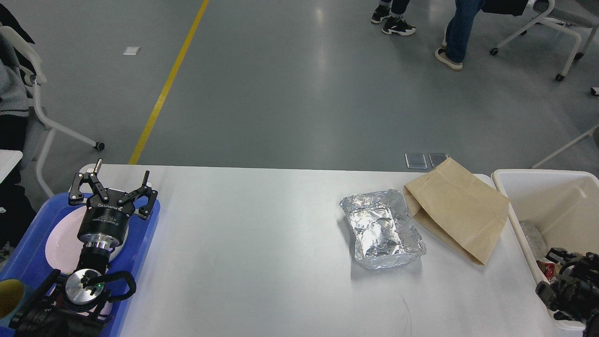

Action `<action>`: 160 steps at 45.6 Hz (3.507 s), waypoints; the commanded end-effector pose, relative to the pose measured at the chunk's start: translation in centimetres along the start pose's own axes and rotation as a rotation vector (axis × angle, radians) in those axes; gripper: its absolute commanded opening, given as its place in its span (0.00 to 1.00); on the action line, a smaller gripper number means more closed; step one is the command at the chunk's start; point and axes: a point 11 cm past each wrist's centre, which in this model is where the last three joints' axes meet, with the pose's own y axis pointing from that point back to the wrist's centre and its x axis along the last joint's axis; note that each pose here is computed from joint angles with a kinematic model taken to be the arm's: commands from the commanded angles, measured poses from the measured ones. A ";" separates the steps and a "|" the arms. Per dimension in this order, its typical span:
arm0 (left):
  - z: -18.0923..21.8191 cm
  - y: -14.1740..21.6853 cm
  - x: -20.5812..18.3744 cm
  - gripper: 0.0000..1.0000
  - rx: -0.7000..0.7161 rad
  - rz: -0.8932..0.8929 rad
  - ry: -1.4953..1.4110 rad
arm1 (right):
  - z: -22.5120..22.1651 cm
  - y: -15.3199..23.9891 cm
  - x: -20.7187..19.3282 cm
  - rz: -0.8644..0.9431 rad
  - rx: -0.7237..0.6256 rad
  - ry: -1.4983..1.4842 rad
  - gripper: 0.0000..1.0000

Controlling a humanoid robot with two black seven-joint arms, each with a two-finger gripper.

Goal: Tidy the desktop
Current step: 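Lower the paper into the bin and open the right gripper, then raise the right gripper out of the bin over the paper bag, then lower the right gripper onto the brown paper bag and grasp it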

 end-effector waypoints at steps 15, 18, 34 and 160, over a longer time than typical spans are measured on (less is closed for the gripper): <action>0.0 -0.1 -0.1 0.96 0.000 -0.002 0.000 | -0.5 0.0 0.4 -0.007 0.010 -0.010 1.00; 0.0 0.0 0.0 0.96 0.000 0.000 0.000 | -1.0 0.0 1.3 -0.001 0.021 -0.024 1.00; 0.0 -0.1 -0.1 0.96 0.000 -0.002 0.000 | -2.1 0.6 9.5 -0.126 0.042 -0.108 1.00; 0.0 0.0 0.0 0.96 0.000 0.000 0.000 | -16.8 15.6 21.1 -0.624 0.544 0.280 1.00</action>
